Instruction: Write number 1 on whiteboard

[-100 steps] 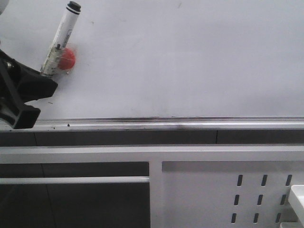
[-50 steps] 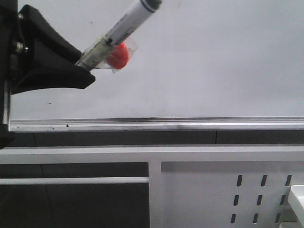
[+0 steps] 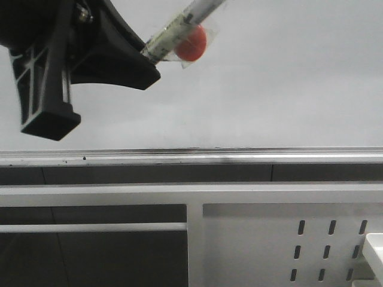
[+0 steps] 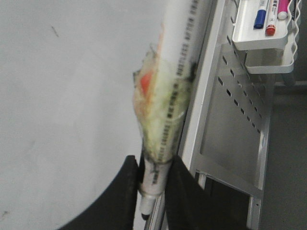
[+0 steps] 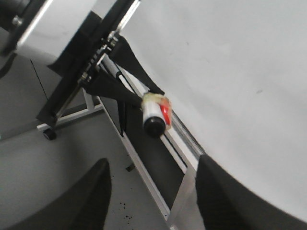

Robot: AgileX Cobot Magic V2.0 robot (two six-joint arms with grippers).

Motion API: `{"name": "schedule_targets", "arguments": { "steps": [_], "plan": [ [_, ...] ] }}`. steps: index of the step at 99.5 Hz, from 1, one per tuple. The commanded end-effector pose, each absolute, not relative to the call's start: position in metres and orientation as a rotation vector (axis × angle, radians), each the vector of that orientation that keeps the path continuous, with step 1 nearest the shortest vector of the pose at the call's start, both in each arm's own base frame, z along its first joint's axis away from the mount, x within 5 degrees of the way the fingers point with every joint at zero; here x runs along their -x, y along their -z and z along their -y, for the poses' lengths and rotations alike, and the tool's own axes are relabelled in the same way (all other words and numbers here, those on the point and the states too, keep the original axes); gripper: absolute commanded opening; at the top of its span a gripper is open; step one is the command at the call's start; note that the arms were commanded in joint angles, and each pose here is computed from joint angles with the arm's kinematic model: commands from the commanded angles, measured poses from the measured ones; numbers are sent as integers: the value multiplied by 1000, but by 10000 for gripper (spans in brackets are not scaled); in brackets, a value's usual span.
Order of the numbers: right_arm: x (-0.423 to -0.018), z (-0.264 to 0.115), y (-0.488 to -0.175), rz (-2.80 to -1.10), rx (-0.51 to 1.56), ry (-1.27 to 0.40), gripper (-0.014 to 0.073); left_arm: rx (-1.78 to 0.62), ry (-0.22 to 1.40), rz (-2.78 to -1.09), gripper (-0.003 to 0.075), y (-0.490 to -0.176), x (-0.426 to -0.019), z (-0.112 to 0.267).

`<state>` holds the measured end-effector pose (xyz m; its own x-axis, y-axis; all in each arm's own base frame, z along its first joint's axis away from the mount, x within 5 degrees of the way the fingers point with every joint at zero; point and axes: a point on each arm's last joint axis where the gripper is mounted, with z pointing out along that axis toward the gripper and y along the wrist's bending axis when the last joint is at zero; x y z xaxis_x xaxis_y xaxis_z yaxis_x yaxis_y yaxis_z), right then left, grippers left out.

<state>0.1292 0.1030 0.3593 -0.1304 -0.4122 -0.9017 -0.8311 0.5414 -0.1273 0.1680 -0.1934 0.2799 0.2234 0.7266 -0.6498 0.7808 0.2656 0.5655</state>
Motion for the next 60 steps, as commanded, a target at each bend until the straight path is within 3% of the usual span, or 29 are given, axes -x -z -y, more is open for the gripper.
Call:
{"name": "schedule_targets", "arguments": {
  "steps": [1, 60],
  "plan": [
    [-136, -109, -377, -1687, 1005, -527, 359, -1393, 113, -1438, -19, -299, -167, 200],
    [-172, -143, -366, -1749, 1070, -574, 359, -1392, 135, -1401, -20, -304, -163, 205]
  ]
}}
